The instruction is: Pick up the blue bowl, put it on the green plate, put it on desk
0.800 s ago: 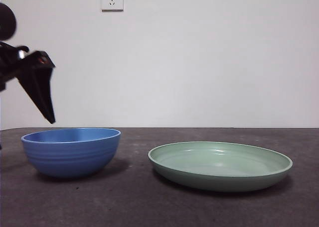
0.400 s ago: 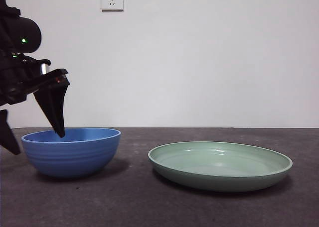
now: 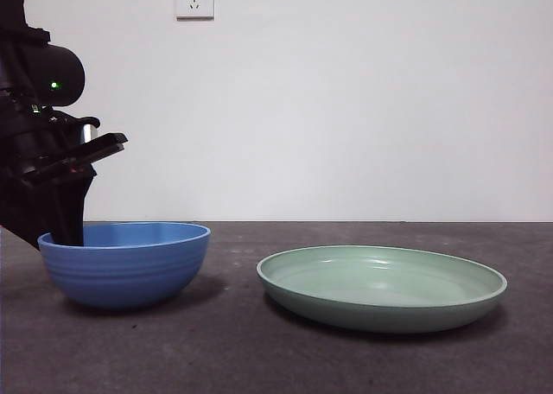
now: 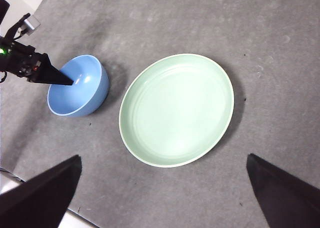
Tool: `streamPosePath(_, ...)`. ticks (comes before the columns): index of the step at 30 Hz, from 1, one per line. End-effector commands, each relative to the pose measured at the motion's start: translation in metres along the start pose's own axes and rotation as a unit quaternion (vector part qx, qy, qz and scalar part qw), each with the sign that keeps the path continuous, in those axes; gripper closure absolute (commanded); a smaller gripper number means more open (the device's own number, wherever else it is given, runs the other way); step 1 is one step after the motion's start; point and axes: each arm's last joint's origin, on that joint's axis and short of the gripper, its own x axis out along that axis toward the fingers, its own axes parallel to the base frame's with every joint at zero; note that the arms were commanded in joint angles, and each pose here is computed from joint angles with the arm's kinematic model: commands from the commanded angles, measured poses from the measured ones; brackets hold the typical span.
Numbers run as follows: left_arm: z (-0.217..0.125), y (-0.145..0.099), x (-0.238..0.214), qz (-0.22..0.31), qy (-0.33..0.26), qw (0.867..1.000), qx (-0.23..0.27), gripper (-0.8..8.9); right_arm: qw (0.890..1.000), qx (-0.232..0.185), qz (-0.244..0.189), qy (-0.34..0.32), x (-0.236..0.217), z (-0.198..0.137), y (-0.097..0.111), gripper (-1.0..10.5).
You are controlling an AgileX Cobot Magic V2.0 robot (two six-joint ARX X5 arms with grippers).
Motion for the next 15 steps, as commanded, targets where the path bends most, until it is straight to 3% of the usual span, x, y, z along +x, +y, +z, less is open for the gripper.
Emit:
streamPosePath(1, 0.009, -0.003, -0.002, 0.002, -0.008, 1.000, 0.007, 7.99, 1.000, -0.012, 0.003, -0.008, -0.003, 0.003, 0.002, 4.1)
streamPosePath(8, 0.027, -0.024, -0.026, 0.002, -0.027, 0.999, 0.026, 7.99, 1.000, -0.012, 0.002, -0.008, -0.003, 0.003, 0.002, 4.1)
streamPosePath(15, 0.039, -0.085, -0.051, 0.026, -0.048, 0.994, 0.095, 7.99, 1.000, -0.012, -0.010, -0.010, -0.003, 0.003, 0.002, 4.1)
